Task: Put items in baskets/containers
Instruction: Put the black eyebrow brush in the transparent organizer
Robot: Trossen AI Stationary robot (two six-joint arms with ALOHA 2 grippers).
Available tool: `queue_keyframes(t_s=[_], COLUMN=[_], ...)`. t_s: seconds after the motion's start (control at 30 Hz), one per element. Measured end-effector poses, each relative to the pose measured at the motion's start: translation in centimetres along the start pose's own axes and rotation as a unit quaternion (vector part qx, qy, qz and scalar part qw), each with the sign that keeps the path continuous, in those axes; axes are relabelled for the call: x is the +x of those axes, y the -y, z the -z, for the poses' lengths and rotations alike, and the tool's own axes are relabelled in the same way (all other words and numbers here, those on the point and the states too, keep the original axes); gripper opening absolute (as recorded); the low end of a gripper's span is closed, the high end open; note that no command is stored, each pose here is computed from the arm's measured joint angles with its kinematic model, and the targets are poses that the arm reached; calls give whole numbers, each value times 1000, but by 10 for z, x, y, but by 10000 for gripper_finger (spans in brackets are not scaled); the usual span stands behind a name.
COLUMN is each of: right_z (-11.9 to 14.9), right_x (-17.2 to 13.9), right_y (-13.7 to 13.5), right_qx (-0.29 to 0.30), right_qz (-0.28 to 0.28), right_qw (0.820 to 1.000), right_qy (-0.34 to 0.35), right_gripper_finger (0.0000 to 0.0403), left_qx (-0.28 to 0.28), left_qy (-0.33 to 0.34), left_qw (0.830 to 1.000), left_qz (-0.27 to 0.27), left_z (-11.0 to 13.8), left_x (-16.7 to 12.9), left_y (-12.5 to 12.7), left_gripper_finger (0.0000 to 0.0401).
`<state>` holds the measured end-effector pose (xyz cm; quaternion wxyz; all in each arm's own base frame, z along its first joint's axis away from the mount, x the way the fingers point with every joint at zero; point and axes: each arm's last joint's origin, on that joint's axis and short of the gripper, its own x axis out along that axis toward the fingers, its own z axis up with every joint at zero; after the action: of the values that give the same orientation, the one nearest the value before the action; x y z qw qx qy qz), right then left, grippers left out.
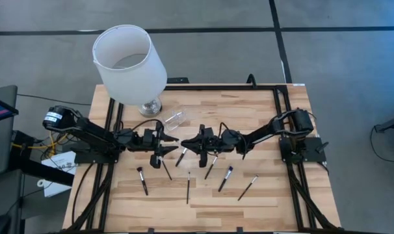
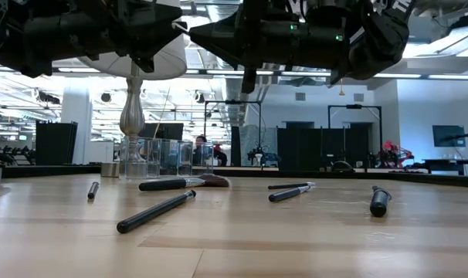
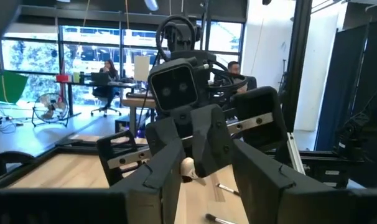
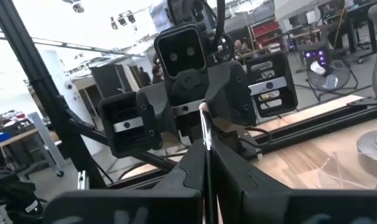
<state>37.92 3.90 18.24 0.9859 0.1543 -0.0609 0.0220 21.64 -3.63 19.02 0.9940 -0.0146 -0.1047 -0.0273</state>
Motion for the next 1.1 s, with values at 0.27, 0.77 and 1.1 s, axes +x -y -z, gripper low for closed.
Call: queue_keyframes(t_s=[0.27,0.77,1.1], right_z=[-2,-3,-3], right_x=[0,0,0], right_y=[-1,-2,-2], right_qx=[0,1,1], right_qz=[-6,-12,-9], right_qw=[1000,1000,1000], right_qy=[9,17,18], right_gripper_finger=[8,8,45], left_qx=[-2,-2,-4], left_qy=[1,0,0], left_qw=[1000,1000,1000], left_qz=[2,2,2], left_z=[0,0,0], left_x=[0,0,0], left_y=[0,0,0], left_gripper_finger=[116,55,15])
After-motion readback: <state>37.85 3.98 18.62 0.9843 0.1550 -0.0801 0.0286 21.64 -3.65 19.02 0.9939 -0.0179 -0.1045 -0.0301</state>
